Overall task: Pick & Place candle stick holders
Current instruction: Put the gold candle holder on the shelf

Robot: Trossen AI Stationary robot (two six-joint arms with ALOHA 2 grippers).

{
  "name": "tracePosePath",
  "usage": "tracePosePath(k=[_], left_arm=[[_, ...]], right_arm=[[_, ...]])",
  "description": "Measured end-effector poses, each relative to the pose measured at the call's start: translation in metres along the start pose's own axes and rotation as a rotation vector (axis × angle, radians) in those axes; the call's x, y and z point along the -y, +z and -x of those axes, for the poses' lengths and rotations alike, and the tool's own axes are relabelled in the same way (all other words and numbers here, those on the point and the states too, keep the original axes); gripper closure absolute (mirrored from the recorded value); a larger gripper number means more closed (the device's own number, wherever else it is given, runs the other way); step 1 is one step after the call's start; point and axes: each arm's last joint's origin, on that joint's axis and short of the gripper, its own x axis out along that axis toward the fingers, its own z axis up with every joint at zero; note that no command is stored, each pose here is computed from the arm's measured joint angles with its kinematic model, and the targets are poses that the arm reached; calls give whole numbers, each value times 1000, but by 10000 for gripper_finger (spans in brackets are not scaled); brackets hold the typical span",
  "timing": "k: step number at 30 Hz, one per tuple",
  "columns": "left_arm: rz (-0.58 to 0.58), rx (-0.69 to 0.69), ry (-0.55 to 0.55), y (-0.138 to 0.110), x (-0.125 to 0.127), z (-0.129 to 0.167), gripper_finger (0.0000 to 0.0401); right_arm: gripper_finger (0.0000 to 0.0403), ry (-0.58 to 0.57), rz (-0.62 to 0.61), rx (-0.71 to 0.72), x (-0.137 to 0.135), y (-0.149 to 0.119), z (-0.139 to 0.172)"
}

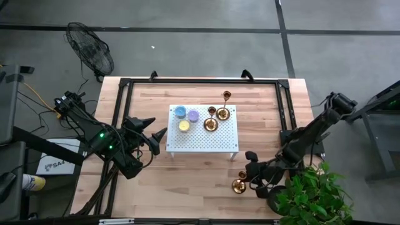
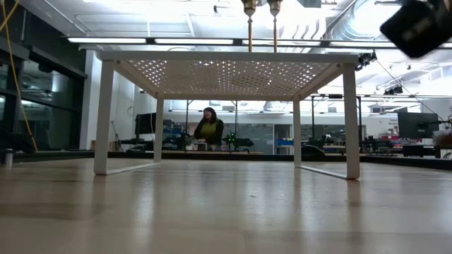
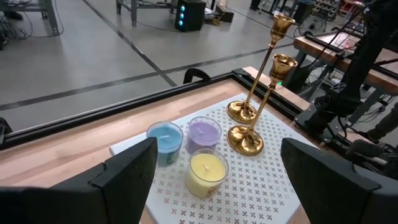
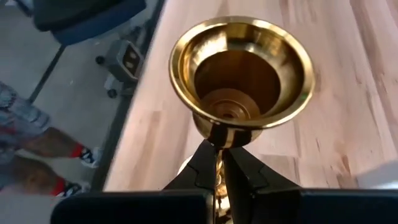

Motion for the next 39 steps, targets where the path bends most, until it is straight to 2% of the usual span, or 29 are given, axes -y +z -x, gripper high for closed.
tracePosePath(k=[3, 10, 21, 25, 33, 39], left_arm=[[0, 0, 0, 0, 0, 0, 66], [5, 0, -2, 0, 0, 0, 66], [5, -6, -2, 0, 0, 0, 66], [-6, -5, -1, 1, -2, 0, 66], [-22, -4, 1, 5, -6, 2, 66], [-30, -5, 3, 6, -9, 2, 66]], right_arm=[[398, 17, 20, -24, -2, 17, 7], [398, -52, 92, -74, -1, 60, 28], [398, -281, 139, -16, 25, 129, 72], [398, -354, 143, 4, 44, 142, 76], [398, -478, 37, 21, 85, 154, 79], [398, -488, -18, 15, 103, 158, 79]])
